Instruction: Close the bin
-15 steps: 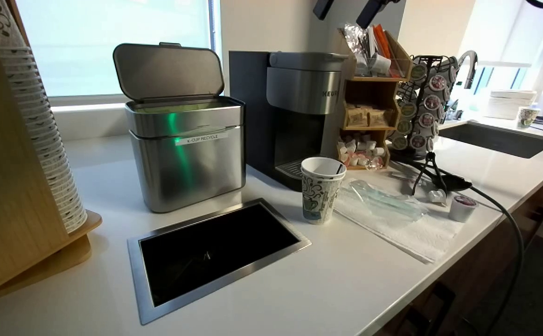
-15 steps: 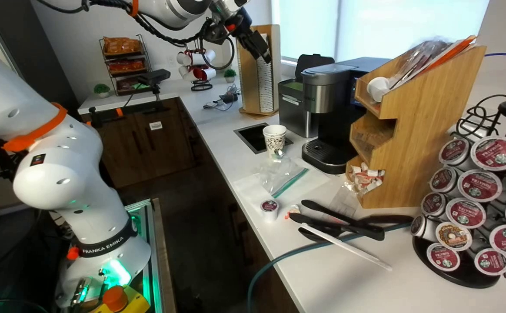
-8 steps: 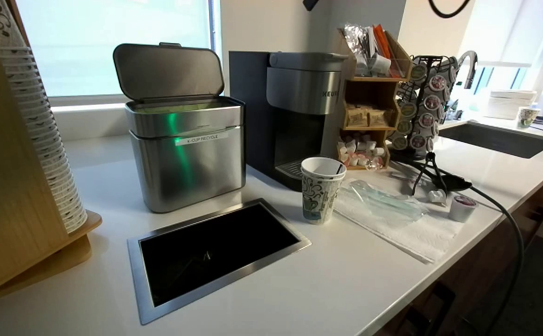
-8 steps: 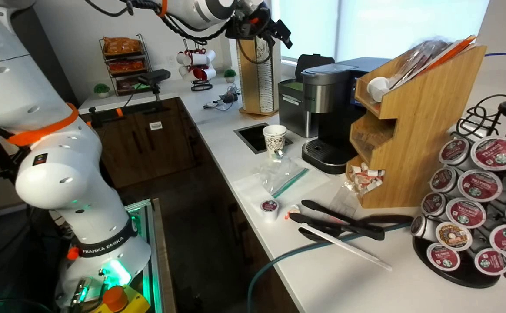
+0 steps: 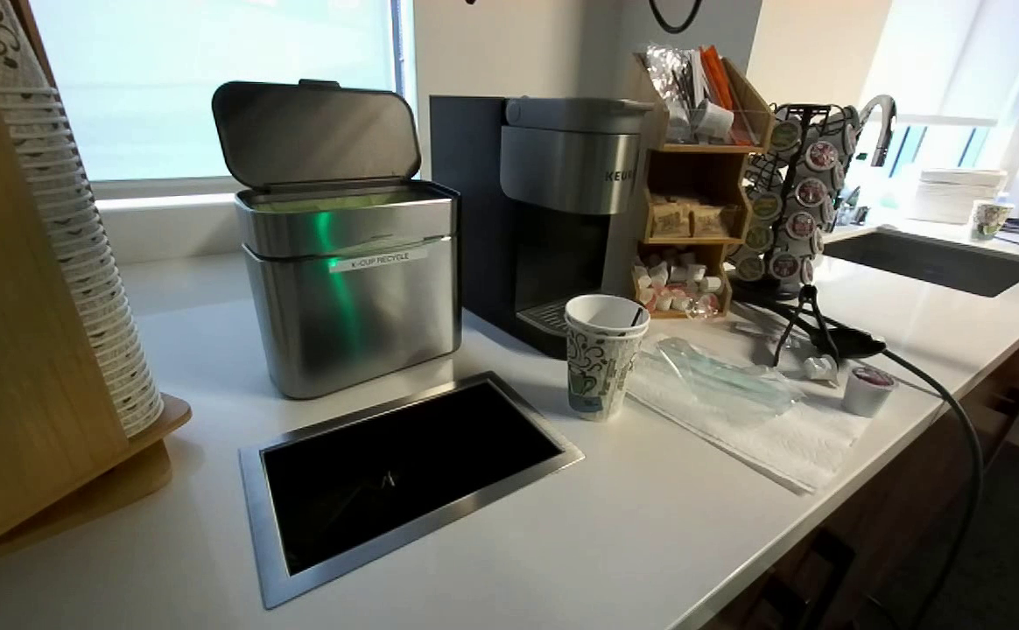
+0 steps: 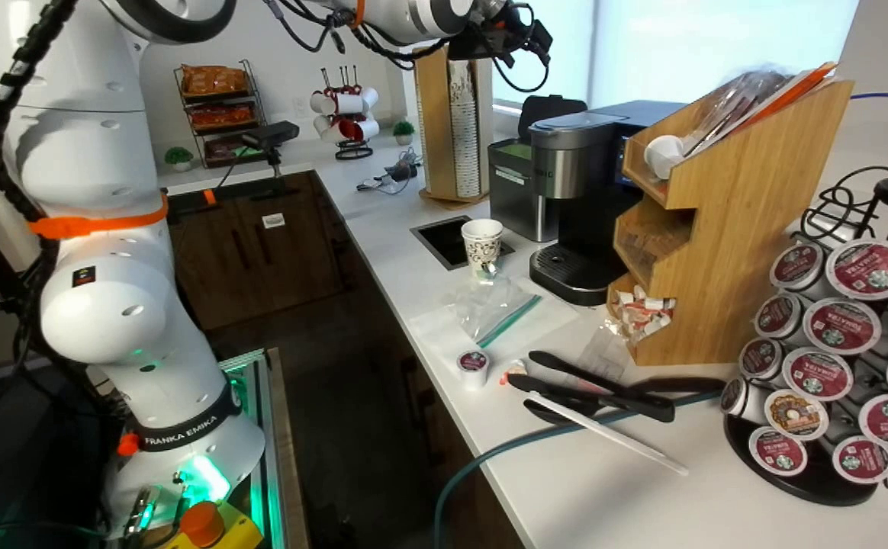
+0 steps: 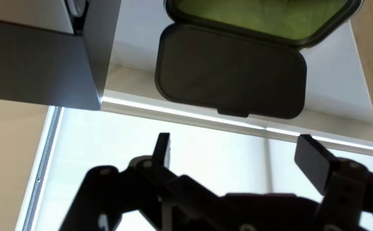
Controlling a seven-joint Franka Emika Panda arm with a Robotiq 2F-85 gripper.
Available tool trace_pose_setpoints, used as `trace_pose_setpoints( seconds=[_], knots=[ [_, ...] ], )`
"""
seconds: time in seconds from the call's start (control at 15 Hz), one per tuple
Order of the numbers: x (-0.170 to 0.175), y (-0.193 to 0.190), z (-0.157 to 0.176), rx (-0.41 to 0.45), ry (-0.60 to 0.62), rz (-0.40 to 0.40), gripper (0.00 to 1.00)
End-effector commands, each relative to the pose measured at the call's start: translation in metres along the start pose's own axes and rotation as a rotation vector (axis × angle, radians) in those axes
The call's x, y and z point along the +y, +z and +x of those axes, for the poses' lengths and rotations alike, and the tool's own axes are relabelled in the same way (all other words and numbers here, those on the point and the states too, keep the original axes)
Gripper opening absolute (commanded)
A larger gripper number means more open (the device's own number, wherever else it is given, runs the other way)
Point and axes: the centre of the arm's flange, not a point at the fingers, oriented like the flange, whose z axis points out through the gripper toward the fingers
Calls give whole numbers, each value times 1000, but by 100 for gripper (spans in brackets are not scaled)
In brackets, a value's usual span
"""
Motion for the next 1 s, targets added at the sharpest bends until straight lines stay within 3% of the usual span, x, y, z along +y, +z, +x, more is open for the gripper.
trace_pose_setpoints(
  seconds=[0.0,0.47,0.93],
  knots=[
    [-2,3,8,16,-5,1,100],
    [-7,8,22,43,-13,4,100],
    [-34,75,57,118,111,-154,100]
  ],
)
